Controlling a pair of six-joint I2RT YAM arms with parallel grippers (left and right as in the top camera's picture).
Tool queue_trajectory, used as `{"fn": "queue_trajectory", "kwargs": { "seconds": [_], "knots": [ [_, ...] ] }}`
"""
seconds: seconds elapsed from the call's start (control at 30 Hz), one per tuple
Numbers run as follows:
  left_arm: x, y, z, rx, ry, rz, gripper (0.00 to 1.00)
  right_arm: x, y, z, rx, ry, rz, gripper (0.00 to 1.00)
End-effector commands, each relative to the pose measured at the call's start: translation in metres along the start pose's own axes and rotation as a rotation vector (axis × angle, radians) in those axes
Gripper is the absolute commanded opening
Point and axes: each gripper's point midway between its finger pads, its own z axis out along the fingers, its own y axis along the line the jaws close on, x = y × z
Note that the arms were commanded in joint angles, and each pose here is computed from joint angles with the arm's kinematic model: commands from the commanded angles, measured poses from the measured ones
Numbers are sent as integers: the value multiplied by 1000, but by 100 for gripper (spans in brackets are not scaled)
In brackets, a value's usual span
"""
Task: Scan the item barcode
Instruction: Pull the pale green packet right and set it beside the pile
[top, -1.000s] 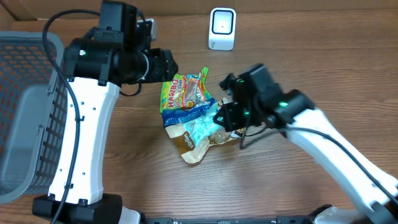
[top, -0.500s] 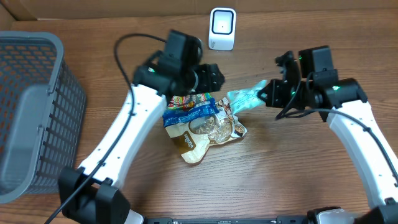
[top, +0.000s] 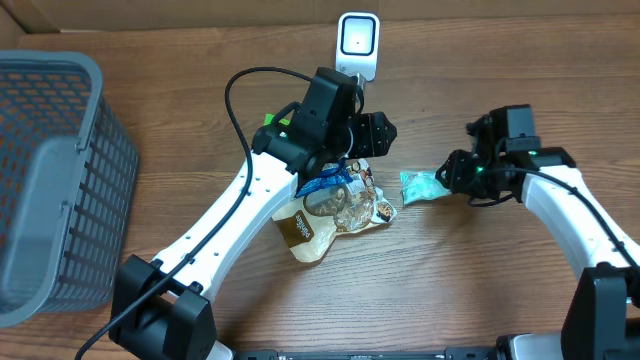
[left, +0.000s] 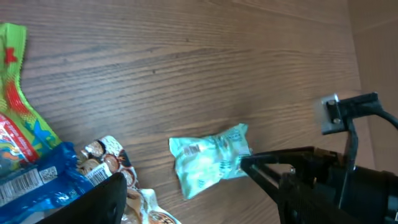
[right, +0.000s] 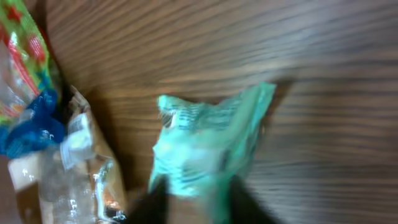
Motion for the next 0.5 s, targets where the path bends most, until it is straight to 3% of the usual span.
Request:
{"fn": "queue_trajectory", "kwargs": {
  "seconds": [0.0, 0.1, 0.3, 0.47],
  "knots": [
    [-3, 8, 0, -26, -12, 77, 70, -19, 16, -15, -75, -48, -51, 48],
    [-3, 8, 0, -27, -12, 95, 70, -35, 42, -30, -164, -84, -123, 42],
    [-4, 10, 0, -36, -18, 94, 73, -31, 55, -26, -178, -74, -199, 6],
    [-4, 10, 0, -32, -16, 90, 75, -14, 40, 2, -156, 11, -173, 4]
  ]
}}
